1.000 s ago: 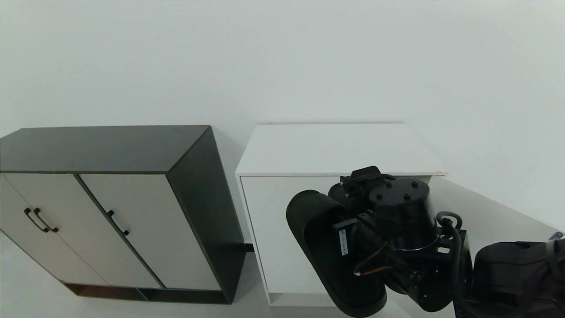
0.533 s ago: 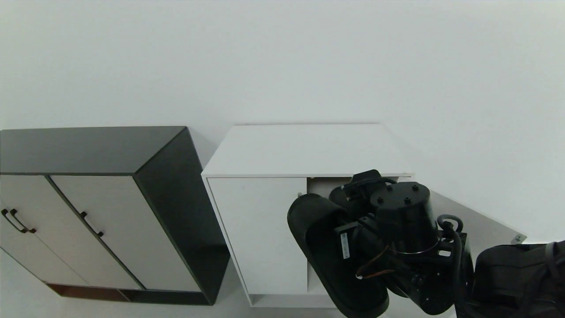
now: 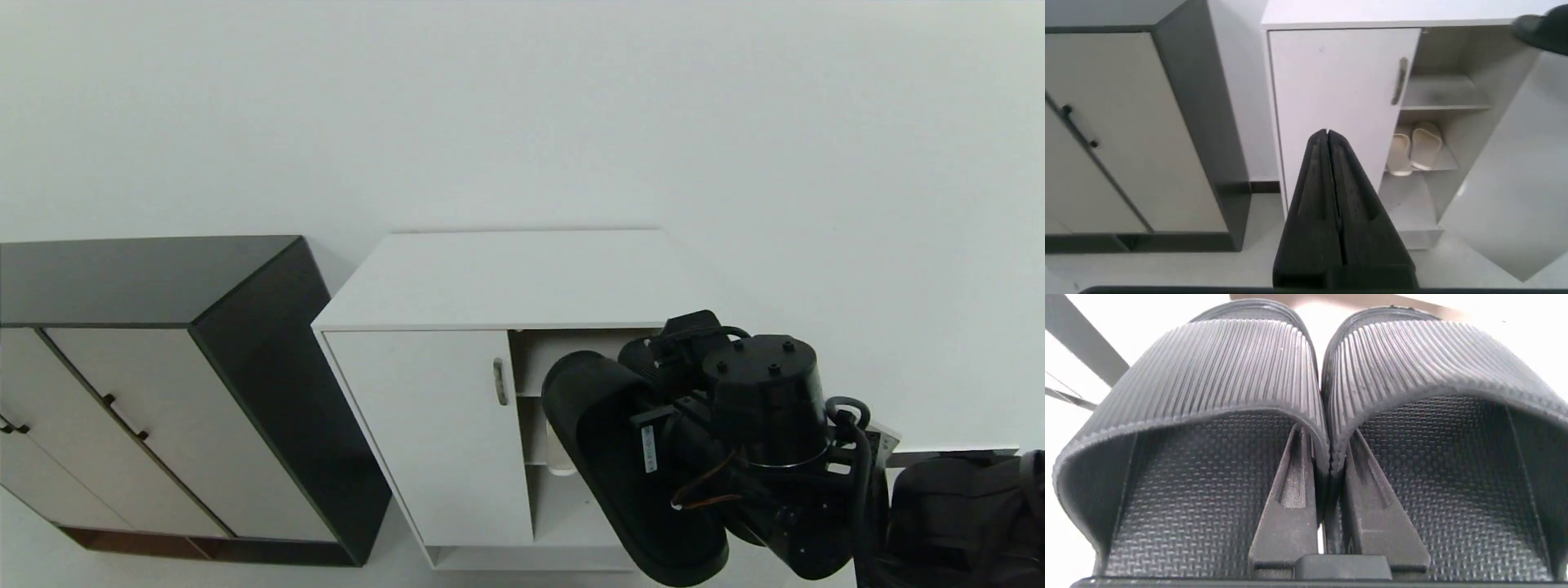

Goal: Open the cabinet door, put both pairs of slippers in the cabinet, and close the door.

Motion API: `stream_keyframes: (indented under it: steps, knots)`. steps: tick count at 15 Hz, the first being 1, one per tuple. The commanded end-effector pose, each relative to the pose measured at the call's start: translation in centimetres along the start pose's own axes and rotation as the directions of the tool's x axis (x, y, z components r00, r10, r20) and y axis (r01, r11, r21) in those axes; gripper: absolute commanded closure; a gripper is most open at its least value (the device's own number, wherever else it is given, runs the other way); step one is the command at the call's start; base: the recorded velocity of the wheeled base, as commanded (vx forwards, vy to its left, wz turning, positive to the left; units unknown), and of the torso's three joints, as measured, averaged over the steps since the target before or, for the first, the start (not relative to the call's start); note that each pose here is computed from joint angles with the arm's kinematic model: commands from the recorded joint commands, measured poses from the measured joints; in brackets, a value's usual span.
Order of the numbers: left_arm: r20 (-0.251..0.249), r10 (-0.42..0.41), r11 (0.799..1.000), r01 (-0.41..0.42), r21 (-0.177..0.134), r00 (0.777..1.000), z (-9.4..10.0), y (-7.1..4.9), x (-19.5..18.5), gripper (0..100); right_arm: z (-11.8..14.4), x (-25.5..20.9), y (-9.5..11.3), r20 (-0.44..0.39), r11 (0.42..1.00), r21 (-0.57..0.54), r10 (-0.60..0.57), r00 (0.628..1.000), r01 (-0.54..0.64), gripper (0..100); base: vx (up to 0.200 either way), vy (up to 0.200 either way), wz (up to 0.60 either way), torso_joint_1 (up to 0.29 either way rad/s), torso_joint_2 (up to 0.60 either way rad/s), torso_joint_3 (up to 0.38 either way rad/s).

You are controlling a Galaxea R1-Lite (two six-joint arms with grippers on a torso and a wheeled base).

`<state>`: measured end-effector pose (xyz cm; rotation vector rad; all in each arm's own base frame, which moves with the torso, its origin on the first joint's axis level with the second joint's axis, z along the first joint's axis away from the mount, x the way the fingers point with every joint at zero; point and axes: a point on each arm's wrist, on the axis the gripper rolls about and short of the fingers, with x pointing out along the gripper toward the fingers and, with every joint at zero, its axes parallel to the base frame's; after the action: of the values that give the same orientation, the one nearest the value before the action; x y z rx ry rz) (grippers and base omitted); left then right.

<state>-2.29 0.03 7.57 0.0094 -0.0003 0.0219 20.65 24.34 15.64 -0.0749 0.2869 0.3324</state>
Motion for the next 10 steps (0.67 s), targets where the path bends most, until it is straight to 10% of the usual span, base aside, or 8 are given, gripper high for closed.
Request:
stream_keyframes:
  steps: [1,10]
  knots:
    - [-0.002,0.001,1.0,-0.001,0.0,1.0,-0.02,0.0,0.02,100,-0.1,0.02,-0.01,-0.004,1.0,-0.002,0.0,1.0,0.0,100,0.0,0.0,0.0,0.0,0.0,0.0]
    - [0.001,0.0,1.0,0.0,0.0,1.0,0.04,0.0,0.01,100,-0.48,0.08,-0.04,-0.015,1.0,-0.009,-0.002,1.0,0.002,100,0.0,0.0,0.0,0.0,0.0,0.0]
